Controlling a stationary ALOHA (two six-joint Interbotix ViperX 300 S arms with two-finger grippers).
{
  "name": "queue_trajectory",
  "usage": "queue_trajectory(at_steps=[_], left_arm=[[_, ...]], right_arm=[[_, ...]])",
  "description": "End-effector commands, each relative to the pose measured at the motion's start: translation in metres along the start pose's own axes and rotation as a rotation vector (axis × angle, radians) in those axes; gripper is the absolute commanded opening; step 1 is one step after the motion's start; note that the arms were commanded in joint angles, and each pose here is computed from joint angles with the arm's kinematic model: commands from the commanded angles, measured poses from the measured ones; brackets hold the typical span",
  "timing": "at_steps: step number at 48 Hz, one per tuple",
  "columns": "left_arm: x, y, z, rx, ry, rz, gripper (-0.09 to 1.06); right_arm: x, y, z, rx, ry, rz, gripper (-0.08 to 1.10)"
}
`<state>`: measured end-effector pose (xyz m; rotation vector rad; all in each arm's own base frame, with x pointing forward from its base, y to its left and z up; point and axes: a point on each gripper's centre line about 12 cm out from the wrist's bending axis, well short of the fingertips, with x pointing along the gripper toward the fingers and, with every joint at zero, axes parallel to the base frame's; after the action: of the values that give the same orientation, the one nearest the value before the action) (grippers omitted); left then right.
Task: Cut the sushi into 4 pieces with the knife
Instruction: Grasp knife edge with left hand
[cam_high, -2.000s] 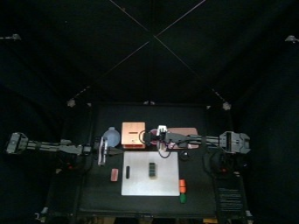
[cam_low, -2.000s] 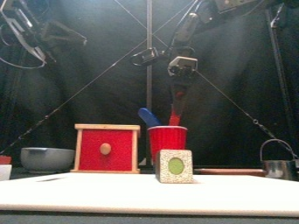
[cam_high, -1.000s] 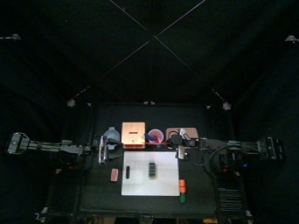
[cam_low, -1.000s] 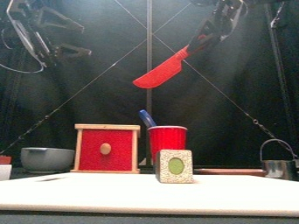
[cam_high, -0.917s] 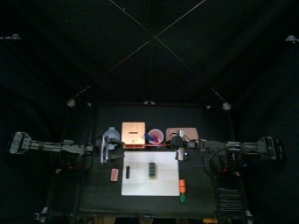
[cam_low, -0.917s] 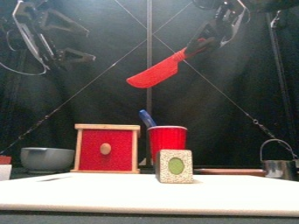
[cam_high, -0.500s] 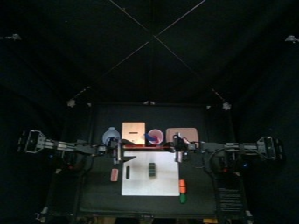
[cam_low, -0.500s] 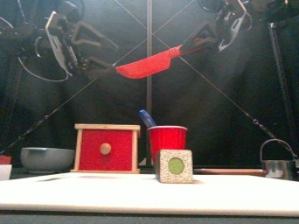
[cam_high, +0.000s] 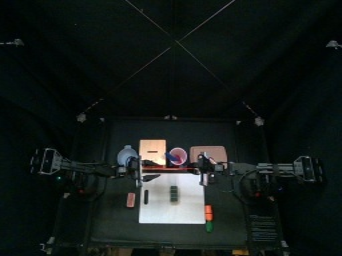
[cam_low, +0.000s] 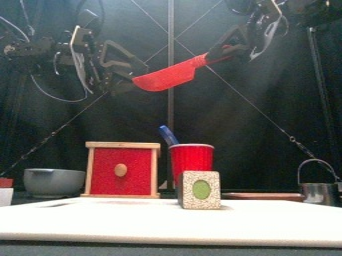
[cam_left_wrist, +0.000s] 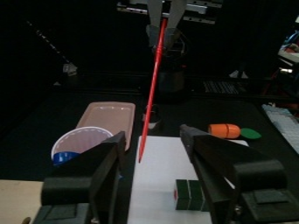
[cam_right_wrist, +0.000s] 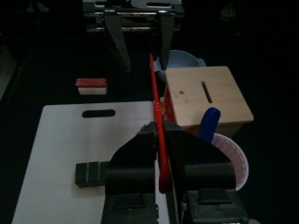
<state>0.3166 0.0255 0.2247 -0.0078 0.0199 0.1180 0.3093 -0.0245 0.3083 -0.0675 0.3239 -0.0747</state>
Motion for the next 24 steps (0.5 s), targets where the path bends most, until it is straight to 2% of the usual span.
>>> queue_trajectory(at_steps=[1, 9, 24], left_arm=[[0.007, 0.002, 0.011, 0.000, -0.038, 0.007, 0.68], [0.009, 0.003, 0.009, 0.003, -0.035, 0.011, 0.53], [0.011, 0.003, 0.002, 0.036, -0.035, 0.010, 0.15]], right_arm=[[-0.003, 0.000, 0.009, 0.002, -0.038, 0.000, 0.11], [-0.002, 0.000, 0.009, 0.000, -0.047, 0.002, 0.11], [0.004, 0.002, -0.009, 0.047, -0.007, 0.012, 0.11]])
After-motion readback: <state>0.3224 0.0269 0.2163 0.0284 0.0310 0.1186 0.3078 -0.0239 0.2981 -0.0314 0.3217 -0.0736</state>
